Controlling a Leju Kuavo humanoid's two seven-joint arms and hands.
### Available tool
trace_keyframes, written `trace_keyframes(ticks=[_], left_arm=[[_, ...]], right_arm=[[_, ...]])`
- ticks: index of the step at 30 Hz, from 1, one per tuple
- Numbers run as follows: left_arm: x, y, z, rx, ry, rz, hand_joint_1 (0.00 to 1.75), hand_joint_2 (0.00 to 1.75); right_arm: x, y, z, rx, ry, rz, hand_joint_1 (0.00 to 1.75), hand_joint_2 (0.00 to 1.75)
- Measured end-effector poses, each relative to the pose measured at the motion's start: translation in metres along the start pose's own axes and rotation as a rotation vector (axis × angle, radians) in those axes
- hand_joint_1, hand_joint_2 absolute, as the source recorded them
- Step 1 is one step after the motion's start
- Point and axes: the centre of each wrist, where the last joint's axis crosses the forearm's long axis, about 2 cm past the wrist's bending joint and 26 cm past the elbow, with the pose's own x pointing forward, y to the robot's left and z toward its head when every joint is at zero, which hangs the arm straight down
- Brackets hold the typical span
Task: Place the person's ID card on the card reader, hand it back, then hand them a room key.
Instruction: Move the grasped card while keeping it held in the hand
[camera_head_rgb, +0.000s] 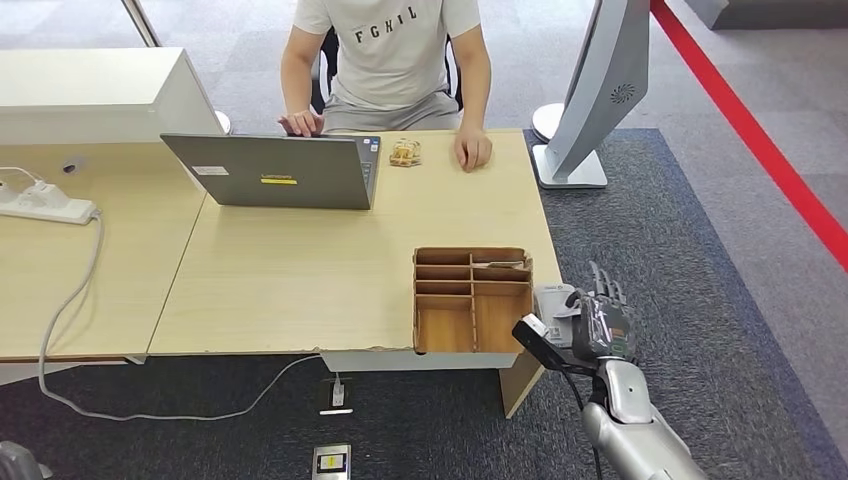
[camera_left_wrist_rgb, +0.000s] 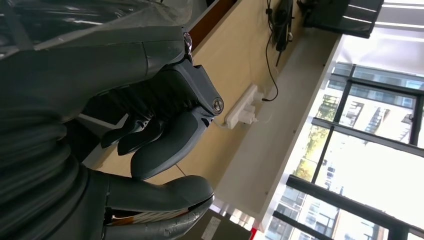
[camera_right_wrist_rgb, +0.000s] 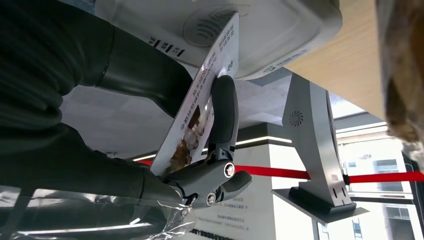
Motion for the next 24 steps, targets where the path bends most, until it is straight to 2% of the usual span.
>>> trace_keyframes(ticks=[13,24], left_arm=[[0.000,0.000,0.000,-0.002,0.003,0.019,1.75,1.75],[0.000,-0.001,-0.001,-0.011,0.008,0.047,1.75,1.75]], right_arm=[[0.011,-0.008,-0.010,-0.055,-0.050,0.016,1.75,1.75],[0.033,-0.055,-0.042,-0.253,-0.136,0.008,1.75,1.75]])
